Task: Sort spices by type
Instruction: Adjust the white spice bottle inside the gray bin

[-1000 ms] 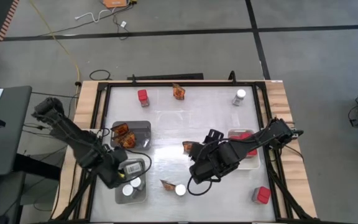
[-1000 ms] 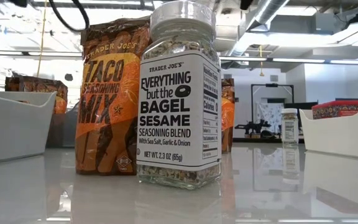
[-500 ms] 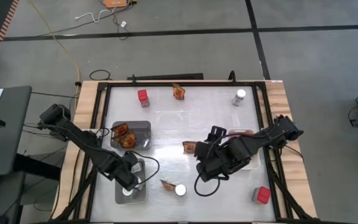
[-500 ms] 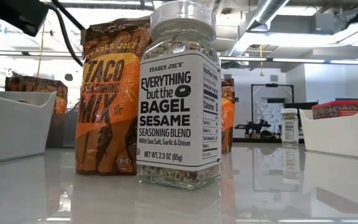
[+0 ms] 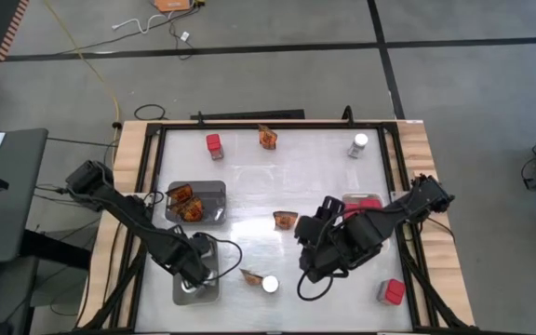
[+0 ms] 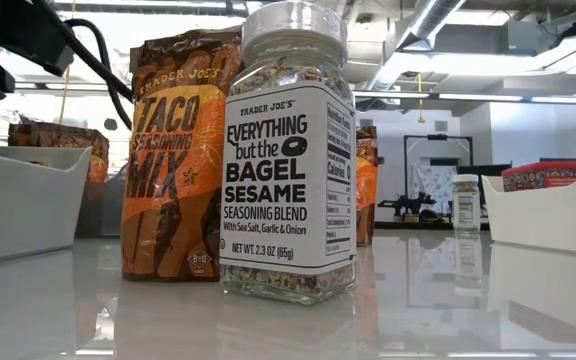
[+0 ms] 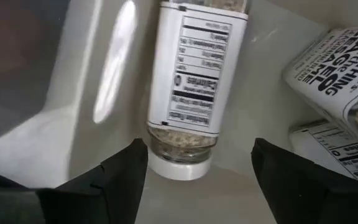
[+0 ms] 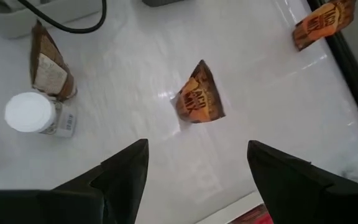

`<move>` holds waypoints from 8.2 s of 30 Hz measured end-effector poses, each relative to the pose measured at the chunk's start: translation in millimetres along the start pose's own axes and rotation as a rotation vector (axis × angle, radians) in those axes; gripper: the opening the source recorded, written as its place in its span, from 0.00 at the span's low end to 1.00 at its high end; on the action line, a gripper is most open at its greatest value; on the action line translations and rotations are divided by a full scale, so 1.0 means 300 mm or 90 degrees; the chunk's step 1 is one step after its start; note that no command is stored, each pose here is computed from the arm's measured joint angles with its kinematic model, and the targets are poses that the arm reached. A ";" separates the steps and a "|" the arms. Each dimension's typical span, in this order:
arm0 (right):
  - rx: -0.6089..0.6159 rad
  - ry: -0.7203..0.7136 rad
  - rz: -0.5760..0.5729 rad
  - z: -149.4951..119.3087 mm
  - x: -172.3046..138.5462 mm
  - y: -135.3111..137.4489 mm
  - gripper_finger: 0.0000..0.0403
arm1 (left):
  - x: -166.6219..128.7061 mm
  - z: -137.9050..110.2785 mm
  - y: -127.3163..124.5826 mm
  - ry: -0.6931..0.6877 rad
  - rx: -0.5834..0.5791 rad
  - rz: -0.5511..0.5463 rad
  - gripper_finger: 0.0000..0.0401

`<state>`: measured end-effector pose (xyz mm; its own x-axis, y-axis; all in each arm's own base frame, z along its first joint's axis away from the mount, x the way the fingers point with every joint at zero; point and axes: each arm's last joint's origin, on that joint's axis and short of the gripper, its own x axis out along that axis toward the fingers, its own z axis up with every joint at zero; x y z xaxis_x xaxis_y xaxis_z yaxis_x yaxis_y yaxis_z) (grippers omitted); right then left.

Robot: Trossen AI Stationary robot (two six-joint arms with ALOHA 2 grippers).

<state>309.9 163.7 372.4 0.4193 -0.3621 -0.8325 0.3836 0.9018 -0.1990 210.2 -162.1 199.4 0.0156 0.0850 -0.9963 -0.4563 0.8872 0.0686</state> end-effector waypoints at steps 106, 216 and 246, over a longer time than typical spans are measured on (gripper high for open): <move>-0.196 0.035 -0.079 0.041 0.103 -0.079 0.76 | -0.336 0.000 0.248 -0.208 -0.451 -0.178 0.47; -0.349 -0.401 -0.441 0.255 0.322 0.041 0.56 | -0.536 0.504 0.705 -0.544 -0.411 -0.732 0.61; -0.308 -0.415 -0.407 0.240 0.326 0.054 0.56 | -0.447 0.553 0.674 -0.467 -0.351 -0.664 0.78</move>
<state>416.2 125.9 325.0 0.6730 -0.7348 -0.0845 0.3803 0.4418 -0.8125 263.4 81.1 355.7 0.9428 -0.1295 -0.3071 -0.2310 0.4103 -0.8822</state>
